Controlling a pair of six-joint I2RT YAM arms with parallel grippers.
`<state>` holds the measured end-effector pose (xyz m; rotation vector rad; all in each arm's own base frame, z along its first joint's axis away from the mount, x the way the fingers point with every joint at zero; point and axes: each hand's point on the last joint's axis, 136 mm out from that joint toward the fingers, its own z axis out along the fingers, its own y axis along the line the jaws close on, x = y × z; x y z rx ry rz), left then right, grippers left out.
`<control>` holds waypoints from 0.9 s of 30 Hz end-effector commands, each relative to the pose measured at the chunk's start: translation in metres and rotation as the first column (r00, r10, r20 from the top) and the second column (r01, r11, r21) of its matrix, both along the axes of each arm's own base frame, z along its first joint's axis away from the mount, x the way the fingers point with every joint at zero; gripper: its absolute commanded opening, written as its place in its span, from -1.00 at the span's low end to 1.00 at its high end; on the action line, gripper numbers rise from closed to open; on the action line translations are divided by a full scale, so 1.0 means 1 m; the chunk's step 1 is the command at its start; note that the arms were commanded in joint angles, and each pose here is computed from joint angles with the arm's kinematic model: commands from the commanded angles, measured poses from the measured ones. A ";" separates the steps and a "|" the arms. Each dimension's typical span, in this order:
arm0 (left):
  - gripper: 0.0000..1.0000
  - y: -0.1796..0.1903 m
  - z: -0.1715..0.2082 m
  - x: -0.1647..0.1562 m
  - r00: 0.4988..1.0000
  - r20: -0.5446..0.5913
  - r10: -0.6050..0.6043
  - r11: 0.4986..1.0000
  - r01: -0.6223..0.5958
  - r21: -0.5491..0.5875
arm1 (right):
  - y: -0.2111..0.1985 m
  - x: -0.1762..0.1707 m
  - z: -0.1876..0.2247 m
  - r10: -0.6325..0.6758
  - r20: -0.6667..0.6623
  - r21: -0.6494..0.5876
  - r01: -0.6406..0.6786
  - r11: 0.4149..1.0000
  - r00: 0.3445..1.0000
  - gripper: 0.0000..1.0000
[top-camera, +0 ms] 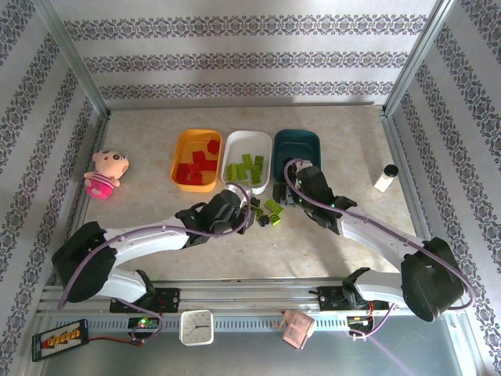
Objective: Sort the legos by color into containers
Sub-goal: Place the lego in the container.
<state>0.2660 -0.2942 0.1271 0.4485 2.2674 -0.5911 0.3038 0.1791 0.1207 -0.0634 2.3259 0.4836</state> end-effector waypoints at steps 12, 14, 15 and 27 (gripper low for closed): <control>-0.45 -0.117 0.043 0.141 0.993 -0.040 -0.111 0.989 0.106 -0.105 | -0.030 -0.051 -0.010 -0.051 0.009 0.004 0.051 0.999 0.999 0.40; -0.43 -0.128 0.038 0.158 0.992 -0.064 -0.107 0.989 0.099 -0.111 | -0.023 -0.055 -0.014 -0.019 -0.003 -0.006 0.019 1.000 1.000 0.40; -0.42 -0.132 0.035 0.165 0.992 -0.077 -0.103 0.989 0.094 -0.113 | -0.020 -0.056 -0.015 -0.004 -0.006 -0.012 0.004 1.000 1.000 0.40; 0.64 -0.124 0.075 0.196 0.996 -0.078 -0.039 0.973 0.020 -0.230 | 0.032 -0.062 -0.019 0.222 0.000 -0.076 -0.221 0.972 0.975 0.42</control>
